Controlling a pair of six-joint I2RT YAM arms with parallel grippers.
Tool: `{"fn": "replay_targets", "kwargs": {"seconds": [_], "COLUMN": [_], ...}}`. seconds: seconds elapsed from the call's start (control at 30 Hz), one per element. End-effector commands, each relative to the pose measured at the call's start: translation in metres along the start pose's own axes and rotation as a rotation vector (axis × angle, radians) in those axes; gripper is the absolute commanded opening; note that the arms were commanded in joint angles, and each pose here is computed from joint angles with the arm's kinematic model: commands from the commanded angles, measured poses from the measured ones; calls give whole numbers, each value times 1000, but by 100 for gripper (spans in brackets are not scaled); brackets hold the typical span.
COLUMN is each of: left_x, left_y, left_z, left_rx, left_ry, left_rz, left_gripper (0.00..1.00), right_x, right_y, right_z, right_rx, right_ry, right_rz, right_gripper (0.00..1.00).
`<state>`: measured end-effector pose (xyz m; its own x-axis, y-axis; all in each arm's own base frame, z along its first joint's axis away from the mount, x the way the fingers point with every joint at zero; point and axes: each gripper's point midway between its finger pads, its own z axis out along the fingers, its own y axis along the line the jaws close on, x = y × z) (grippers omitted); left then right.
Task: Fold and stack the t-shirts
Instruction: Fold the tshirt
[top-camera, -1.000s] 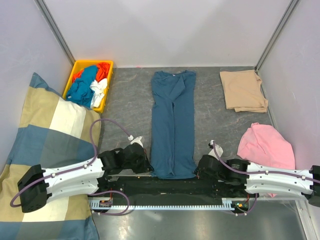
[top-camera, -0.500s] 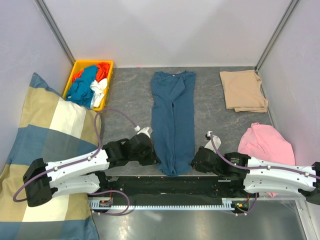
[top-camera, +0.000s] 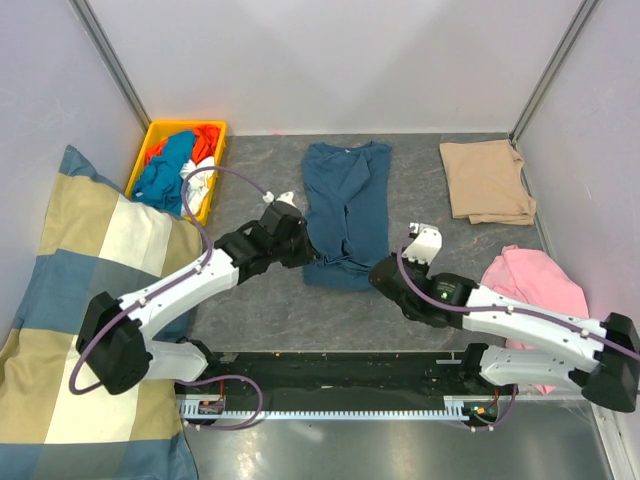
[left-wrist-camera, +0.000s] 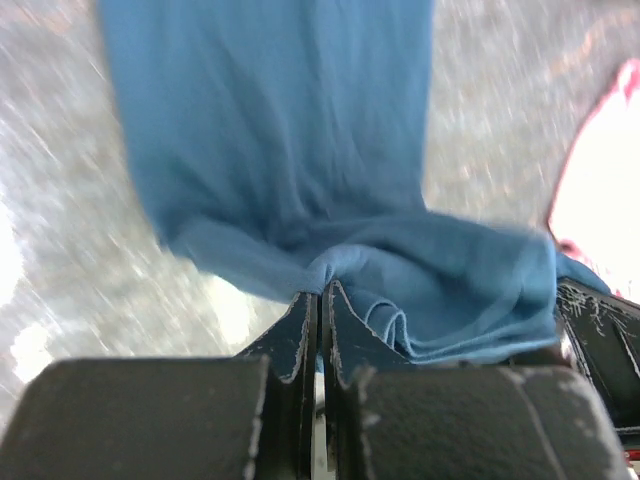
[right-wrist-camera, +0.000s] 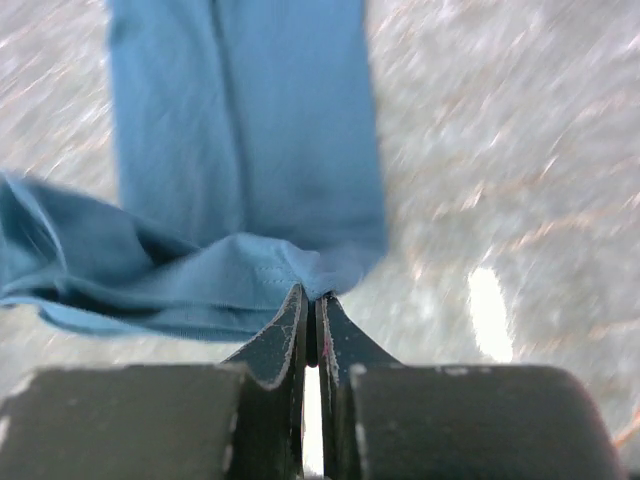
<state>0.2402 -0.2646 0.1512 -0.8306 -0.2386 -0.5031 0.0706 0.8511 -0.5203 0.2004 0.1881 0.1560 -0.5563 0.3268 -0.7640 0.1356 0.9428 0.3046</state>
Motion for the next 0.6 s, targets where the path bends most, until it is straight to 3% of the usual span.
{"fn": "replay_targets", "kwargs": {"seconds": [0.0, 0.27, 0.57], "left_x": [-46, -92, -111], "left_y": [-12, -13, 13], "left_z": [12, 52, 105], "left_rx": [37, 42, 5], "left_ry": [-83, -98, -37], "left_rz": [71, 98, 75], "left_gripper": [2, 2, 2], "right_x": [-47, -74, -80], "right_y": [10, 22, 34], "right_z": [32, 101, 171], "right_rx": [46, 48, 24], "right_ry": [-137, -127, -59], "right_rz": [-51, -111, -136], "right_gripper": [8, 7, 7]}}
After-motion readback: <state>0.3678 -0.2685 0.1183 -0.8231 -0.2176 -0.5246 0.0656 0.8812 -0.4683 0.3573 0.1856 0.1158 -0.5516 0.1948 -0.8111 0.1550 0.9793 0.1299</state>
